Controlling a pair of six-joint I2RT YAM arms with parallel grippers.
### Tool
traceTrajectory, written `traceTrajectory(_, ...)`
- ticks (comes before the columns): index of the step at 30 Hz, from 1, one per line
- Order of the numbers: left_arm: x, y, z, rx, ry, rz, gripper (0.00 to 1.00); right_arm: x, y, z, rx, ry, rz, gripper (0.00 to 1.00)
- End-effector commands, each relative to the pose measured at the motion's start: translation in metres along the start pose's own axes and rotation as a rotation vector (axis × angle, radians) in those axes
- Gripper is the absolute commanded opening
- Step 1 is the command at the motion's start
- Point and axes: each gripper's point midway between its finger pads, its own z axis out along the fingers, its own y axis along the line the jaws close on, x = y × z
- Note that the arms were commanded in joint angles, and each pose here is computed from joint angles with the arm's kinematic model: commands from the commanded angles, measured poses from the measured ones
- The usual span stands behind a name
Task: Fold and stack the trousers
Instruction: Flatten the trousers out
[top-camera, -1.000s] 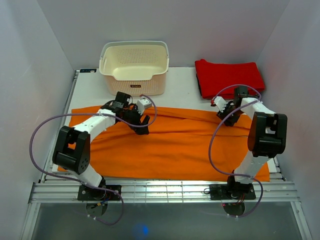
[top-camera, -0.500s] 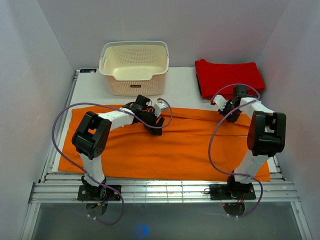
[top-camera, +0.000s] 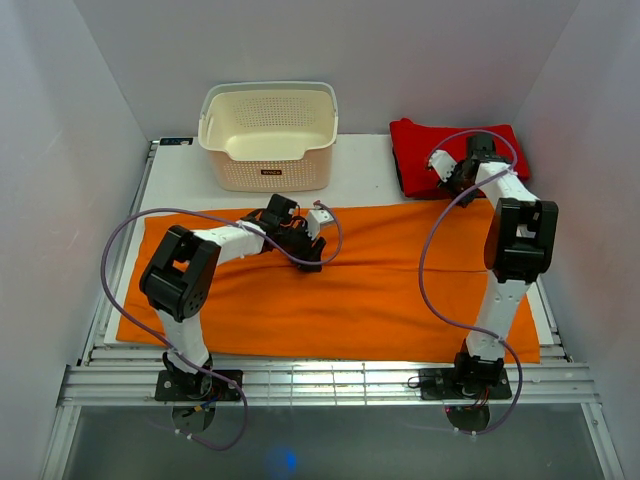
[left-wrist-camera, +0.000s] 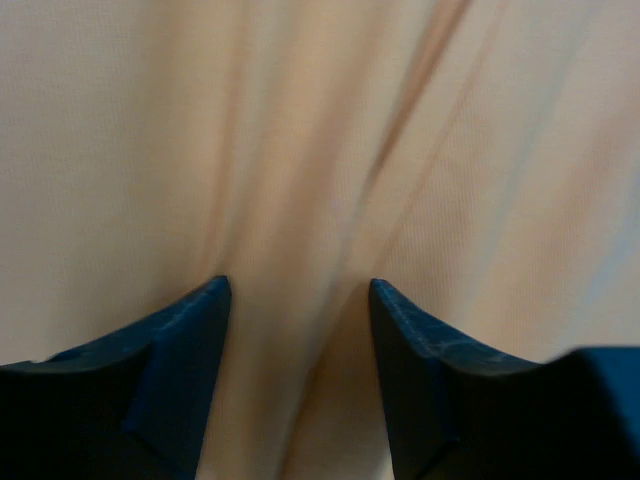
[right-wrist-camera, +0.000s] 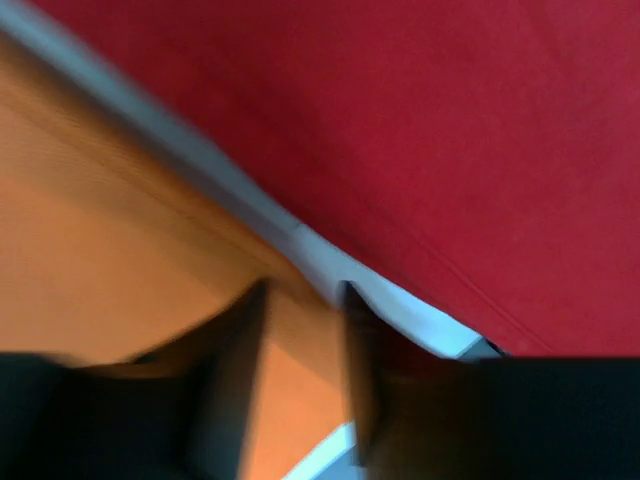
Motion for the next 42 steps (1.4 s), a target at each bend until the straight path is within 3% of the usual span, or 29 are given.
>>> traceTrajectory(1, 0.043, -0.032, -0.01, 0.09, 0.139, -0.1, 0.7, 0.007, -0.016, 0.004, 0.025, 0.062, 0.059, 0.5)
traceTrajectory(2, 0.037, -0.034, -0.013, 0.087, 0.127, -0.118, 0.74, 0.009, -0.014, 0.001, 0.015, 0.069, 0.069, 0.72)
traceTrajectory(4, 0.013, -0.034, -0.025, 0.066, 0.078, -0.107, 0.79, 0.004, -0.011, -0.017, 0.02, 0.046, 0.071, 0.81)
traceTrajectory(8, -0.026, -0.024, -0.057, 0.008, -0.014, -0.153, 0.8, 0.004, 0.013, -0.056, -0.024, 0.006, 0.065, 0.79)
traceTrajectory(11, -0.033, 0.002, -0.088, -0.035, -0.07, -0.279, 0.8, 0.018, 0.056, -0.072, -0.136, 0.024, 0.065, 0.74)
traceTrajectory(19, 0.026, 0.087, -0.171, -0.228, -0.097, -0.508, 0.79, 0.064, 0.142, -0.058, -0.348, 0.108, 0.118, 0.7)
traceTrajectory(25, 0.056, 0.153, -0.243, -0.411, -0.128, -0.517, 0.81, 0.1, 0.164, -0.038, -0.367, 0.184, 0.099, 0.67)
traceTrajectory(32, 0.098, 0.215, -0.294, -0.541, -0.084, -0.541, 0.77, 0.152, 0.184, -0.03, -0.373, 0.298, 0.058, 0.59)
traceTrajectory(37, 0.118, 0.243, -0.333, -0.648, -0.149, -0.603, 0.68, 0.142, 0.161, -0.038, -0.322, 0.264, 0.094, 0.6)
traceTrajectory(42, 0.14, 0.254, -0.355, -0.671, -0.194, -0.693, 0.65, 0.078, 0.145, -0.067, -0.334, 0.111, 0.126, 0.66)
